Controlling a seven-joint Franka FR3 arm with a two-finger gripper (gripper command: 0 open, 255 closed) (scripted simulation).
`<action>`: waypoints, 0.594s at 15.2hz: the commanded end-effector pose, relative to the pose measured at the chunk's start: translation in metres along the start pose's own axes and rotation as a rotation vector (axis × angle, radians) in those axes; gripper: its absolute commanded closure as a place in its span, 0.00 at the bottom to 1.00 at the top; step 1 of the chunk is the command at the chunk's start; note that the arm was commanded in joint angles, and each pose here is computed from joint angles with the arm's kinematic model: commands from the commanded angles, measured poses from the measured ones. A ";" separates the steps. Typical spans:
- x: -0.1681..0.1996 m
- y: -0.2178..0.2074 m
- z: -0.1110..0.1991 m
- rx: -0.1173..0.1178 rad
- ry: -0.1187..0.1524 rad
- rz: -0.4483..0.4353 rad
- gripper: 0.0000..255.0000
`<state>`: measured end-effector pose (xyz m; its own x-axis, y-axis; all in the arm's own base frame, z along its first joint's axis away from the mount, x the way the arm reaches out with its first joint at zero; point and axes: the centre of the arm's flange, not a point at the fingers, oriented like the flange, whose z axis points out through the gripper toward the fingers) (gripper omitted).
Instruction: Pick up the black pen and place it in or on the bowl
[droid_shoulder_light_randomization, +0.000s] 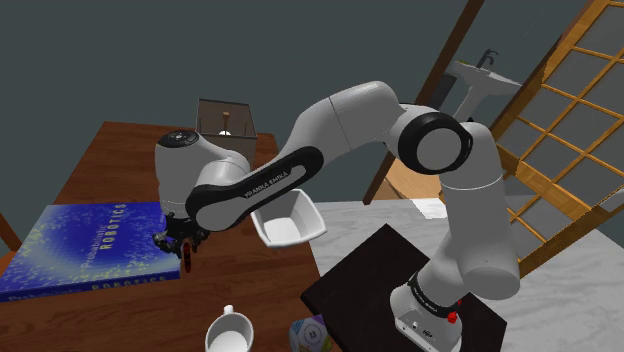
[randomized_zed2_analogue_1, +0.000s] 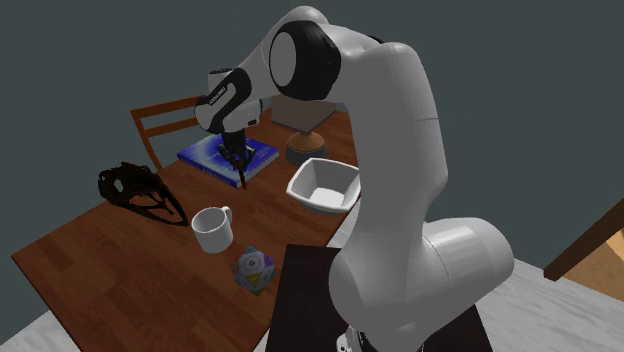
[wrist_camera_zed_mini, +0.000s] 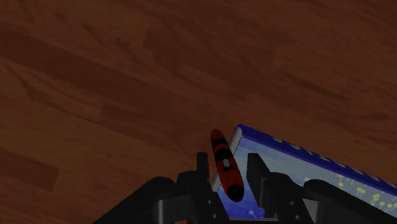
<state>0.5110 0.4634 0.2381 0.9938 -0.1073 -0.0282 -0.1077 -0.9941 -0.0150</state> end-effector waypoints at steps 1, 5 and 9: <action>0.000 0.000 0.000 0.000 0.000 0.000 1.00; 0.000 0.000 0.000 0.000 0.000 0.000 1.00; 0.000 0.000 -0.005 0.000 0.000 0.000 1.00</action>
<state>0.5111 0.4638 0.2407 0.9938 -0.1073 -0.0283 -0.1078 -0.9941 -0.0149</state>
